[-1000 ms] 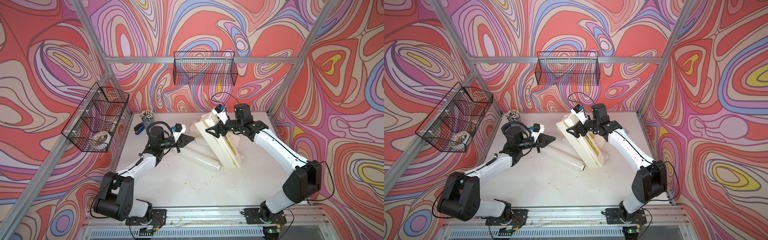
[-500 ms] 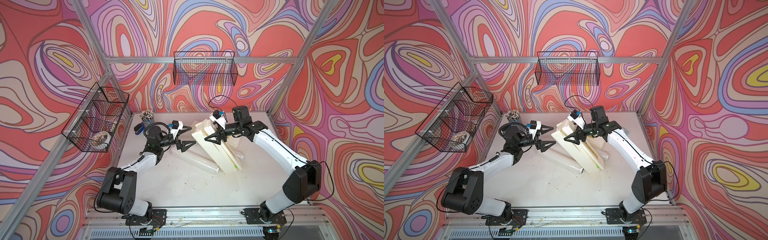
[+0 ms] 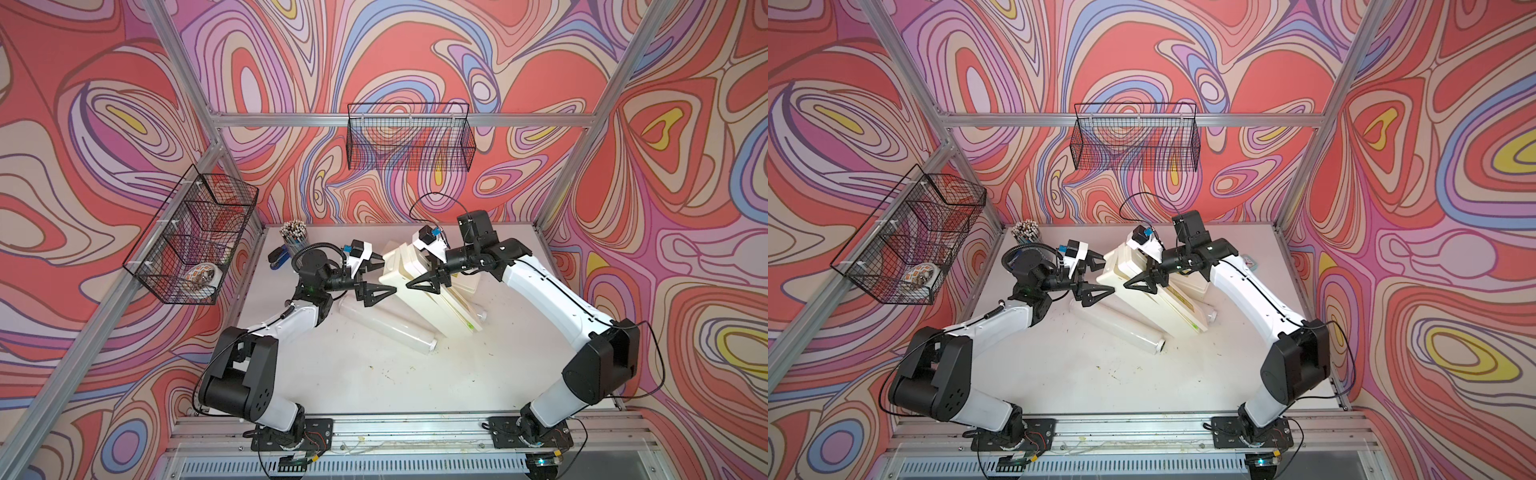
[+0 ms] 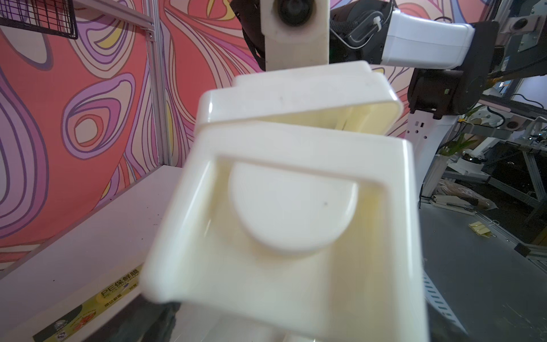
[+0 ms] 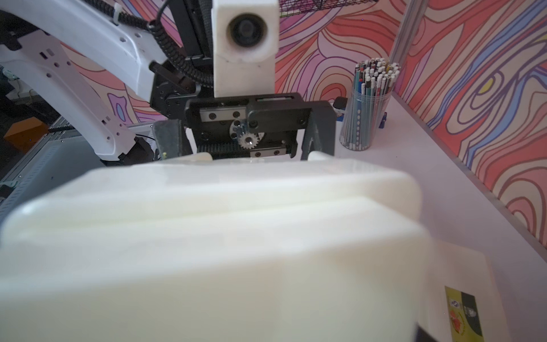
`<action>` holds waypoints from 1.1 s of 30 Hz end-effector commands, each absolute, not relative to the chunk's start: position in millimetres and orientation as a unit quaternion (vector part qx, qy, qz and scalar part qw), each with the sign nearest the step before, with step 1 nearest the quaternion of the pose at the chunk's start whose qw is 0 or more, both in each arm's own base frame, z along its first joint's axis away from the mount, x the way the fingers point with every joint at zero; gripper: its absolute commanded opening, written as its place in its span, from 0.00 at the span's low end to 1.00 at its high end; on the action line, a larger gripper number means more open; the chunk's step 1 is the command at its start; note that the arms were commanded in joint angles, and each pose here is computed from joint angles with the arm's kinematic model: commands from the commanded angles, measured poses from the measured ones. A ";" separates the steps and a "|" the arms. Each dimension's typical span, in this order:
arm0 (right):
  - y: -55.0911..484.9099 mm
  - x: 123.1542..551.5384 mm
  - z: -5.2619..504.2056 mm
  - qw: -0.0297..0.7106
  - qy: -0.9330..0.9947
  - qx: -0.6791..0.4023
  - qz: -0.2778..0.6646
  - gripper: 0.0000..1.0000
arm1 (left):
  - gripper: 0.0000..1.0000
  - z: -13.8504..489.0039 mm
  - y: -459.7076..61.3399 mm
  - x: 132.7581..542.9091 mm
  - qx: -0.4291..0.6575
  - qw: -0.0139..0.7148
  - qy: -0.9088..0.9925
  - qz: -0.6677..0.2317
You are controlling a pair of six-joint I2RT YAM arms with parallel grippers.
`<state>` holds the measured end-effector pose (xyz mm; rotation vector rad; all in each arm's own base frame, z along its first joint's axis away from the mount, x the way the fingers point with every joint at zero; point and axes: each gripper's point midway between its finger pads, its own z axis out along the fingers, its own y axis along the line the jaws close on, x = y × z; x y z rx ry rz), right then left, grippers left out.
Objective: Put plastic wrap rolls into dispensers
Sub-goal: Open the lid of the plastic wrap cutting box.
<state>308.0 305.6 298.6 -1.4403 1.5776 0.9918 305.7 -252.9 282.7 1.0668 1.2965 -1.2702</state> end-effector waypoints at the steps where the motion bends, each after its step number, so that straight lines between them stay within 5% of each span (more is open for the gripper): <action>1: 316.6 293.2 298.4 0.367 0.594 -0.593 0.401 0.34 | 1.00 300.6 -255.0 301.1 0.465 0.514 0.506 -0.514; 9: 319.5 292.0 286.3 0.354 0.602 -0.590 0.406 0.36 | 1.00 303.1 -268.7 285.7 0.486 0.506 0.490 -0.517; 12: 319.5 294.3 282.1 0.347 0.610 -0.587 0.405 0.38 | 0.92 303.4 -272.3 280.6 0.492 0.503 0.482 -0.522; 17: 319.2 301.5 278.1 0.343 0.630 -0.573 0.395 0.41 | 0.40 297.2 -271.5 278.3 0.496 0.502 0.482 -0.520; 23: 312.0 314.2 284.0 0.358 0.658 -0.543 0.380 0.44 | 0.00 283.8 -268.1 273.7 0.510 0.493 0.498 -0.498; 33: 285.6 354.7 281.1 0.373 0.706 -0.454 0.394 0.31 | 0.00 280.5 -263.5 263.9 0.539 0.494 0.502 -0.462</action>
